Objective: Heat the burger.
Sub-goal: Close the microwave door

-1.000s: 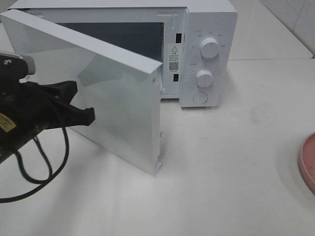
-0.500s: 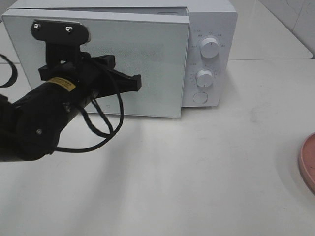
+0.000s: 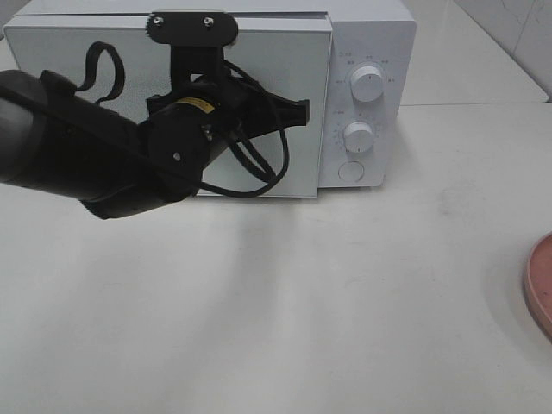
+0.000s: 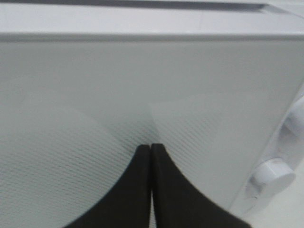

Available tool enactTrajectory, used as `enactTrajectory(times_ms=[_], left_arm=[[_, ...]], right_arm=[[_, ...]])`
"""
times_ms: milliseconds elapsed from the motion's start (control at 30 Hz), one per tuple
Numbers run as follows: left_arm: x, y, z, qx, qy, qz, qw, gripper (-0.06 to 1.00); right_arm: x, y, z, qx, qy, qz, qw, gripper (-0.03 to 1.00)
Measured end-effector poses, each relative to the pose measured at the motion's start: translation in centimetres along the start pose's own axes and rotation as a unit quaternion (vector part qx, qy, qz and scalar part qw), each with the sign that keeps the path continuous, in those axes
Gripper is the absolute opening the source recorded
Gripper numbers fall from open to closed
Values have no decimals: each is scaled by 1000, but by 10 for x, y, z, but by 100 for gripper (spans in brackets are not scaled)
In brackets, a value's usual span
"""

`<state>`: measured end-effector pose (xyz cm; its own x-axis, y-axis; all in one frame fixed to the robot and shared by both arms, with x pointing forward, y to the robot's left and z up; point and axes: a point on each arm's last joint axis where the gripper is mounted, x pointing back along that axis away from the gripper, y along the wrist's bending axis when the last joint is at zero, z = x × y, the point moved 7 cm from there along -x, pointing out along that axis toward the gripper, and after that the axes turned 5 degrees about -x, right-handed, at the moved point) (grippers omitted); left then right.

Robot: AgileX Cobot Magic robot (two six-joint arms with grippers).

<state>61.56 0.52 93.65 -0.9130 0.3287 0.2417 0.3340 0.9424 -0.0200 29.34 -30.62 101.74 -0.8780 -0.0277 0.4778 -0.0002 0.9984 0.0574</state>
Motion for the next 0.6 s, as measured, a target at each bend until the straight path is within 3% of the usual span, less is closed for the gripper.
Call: enactTrajectory(times_ms=[133,400,600], left_arm=[[-8,-7,0,6,23,19,1000,0],[-23,3,-1,11,56,31,998,0],[-19,1,1,-13,83,50,995,0]], right_arm=[[0,0,0,0,0,0,1000,75],[0,0,0,0,0,0,1000,75],[0,0,0,0,0,0,1000,75]])
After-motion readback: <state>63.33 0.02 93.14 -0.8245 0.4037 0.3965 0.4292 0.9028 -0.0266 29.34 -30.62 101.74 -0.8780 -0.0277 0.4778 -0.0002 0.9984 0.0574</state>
